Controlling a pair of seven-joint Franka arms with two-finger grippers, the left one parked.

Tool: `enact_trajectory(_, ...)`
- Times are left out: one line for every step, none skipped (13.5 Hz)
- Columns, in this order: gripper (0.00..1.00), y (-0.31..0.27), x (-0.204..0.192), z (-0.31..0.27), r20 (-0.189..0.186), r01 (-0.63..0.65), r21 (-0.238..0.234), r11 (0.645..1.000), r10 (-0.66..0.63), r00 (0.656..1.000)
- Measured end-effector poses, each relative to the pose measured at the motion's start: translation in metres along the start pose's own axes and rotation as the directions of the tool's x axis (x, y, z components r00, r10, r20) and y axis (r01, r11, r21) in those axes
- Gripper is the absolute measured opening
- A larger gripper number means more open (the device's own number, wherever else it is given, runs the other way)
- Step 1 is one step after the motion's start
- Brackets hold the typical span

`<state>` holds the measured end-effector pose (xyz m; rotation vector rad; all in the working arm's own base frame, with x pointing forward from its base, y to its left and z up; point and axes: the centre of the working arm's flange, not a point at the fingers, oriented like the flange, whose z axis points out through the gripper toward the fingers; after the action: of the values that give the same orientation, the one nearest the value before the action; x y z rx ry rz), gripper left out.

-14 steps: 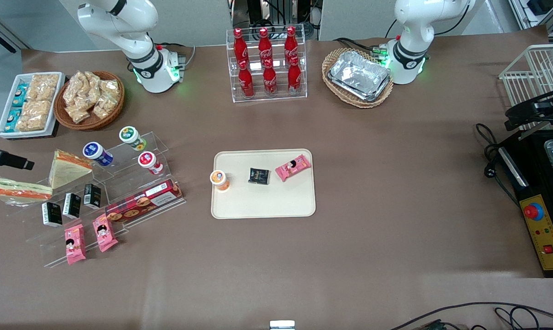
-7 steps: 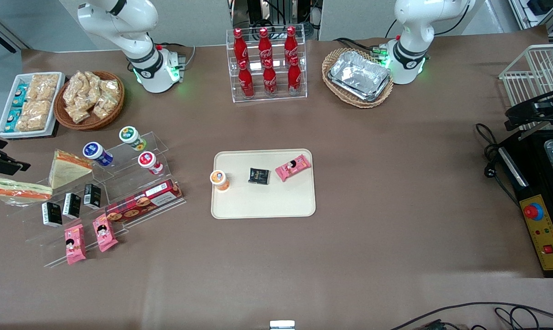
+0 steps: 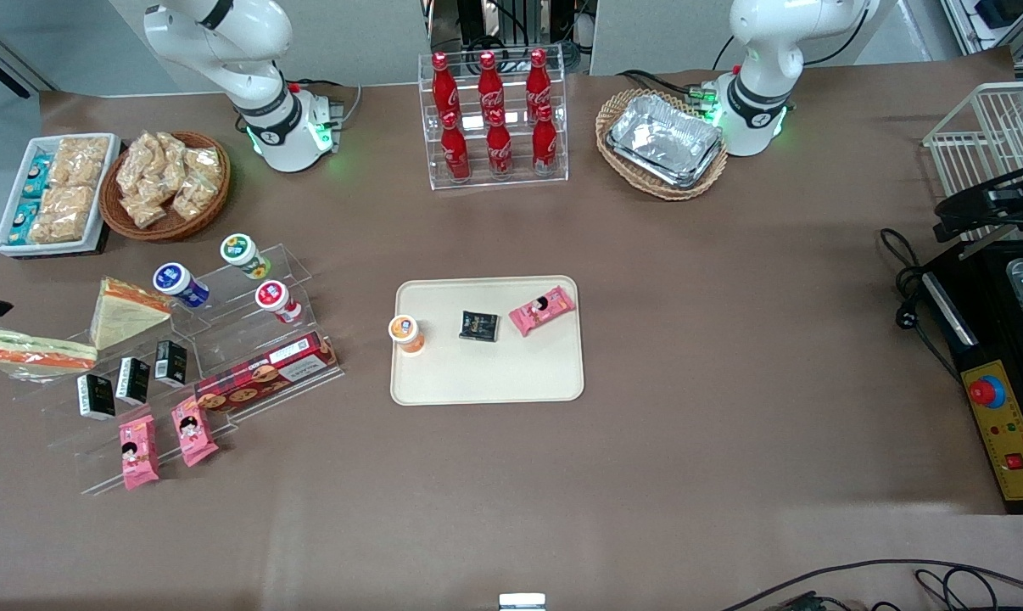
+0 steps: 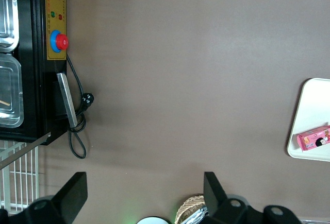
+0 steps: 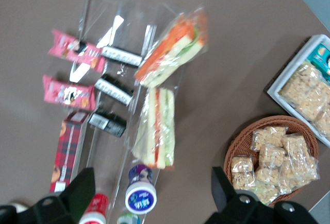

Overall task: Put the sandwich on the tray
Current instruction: 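Close the right gripper on the orange-filled wrapped sandwich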

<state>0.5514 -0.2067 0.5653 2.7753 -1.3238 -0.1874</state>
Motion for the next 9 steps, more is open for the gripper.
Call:
enact_trajectory(1.00, 0.010, 0.009, 0.000, -0.017, -0.066, 0.009, 0.998, 0.067, 0.998)
enact_trajectory(1.00, 0.018, 0.019, 0.001, -0.037, -0.125, 0.022, 0.992, 0.126, 0.991)
enact_trajectory(1.00, 0.022, 0.028, 0.005, -0.053, -0.172, 0.032, 0.985, 0.174, 0.983)
enact_trajectory(1.00, 0.022, 0.037, 0.012, -0.067, -0.220, 0.040, 0.975, 0.222, 0.973)
enact_trajectory(1.00, 0.018, 0.045, 0.021, -0.082, -0.282, 0.050, 0.958, 0.285, 0.955)
enact_trajectory(1.00, 0.012, 0.052, 0.031, -0.093, -0.355, 0.063, 0.933, 0.360, 0.928)
enact_trajectory(1.00, 0.006, 0.057, 0.039, -0.099, -0.416, 0.075, 0.906, 0.422, 0.901)
enact_trajectory(1.00, 0.002, 0.061, 0.045, -0.094, -0.457, 0.089, 0.885, 0.465, 0.881)
enact_trajectory(1.00, 0.002, 0.064, 0.051, -0.080, -0.486, 0.103, 0.868, 0.494, 0.866)
